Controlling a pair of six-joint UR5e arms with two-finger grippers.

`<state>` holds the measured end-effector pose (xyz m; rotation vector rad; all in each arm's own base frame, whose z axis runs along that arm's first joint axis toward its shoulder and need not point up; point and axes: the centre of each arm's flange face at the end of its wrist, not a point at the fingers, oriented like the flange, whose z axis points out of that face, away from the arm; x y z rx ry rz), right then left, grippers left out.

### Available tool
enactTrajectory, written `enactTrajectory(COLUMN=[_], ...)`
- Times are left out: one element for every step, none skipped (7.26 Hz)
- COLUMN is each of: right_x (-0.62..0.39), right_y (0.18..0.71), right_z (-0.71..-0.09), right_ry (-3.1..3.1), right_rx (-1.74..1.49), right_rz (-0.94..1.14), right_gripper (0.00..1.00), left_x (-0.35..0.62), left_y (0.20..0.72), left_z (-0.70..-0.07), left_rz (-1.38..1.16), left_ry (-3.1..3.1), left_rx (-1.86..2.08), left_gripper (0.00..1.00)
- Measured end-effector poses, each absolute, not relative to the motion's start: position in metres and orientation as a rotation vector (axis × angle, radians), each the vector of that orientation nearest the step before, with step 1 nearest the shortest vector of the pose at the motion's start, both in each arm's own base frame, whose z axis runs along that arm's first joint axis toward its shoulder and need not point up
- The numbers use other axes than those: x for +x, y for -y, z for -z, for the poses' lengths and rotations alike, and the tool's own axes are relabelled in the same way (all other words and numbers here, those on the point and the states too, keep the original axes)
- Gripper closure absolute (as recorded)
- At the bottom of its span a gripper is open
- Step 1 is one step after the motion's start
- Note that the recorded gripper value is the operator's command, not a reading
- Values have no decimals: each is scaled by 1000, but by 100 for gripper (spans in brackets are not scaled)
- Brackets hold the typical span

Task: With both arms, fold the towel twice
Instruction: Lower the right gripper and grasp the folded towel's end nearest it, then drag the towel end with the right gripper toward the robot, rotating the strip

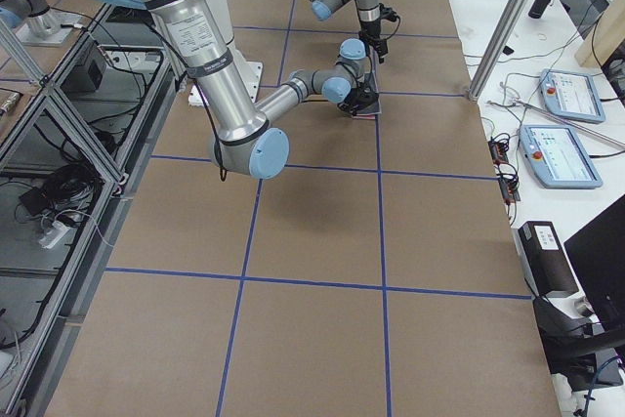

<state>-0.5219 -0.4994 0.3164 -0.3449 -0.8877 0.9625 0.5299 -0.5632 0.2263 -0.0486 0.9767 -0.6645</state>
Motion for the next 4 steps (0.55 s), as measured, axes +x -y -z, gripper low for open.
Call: enactTrajectory(right_x=[-520,-515,-506,-495], right_y=[498,496,489,477], right_z=[-313,-309,-305,-303], right_ry=[895,907,922,934], right_rx=[-344,-345,-348,-359], right_rz=[-960,-959,-956,-951], right_gripper=[100,100,100,100], left_x=[530,529,527,522], left_y=[563,563,561,558], left_z=[-226,-225,-220,-213], left_rz=[665,665,661,651], left_ry=[-977,-979,-989,-1005], left_rx=[-49,-49,-50,-61], left_gripper=[1,1,1,1])
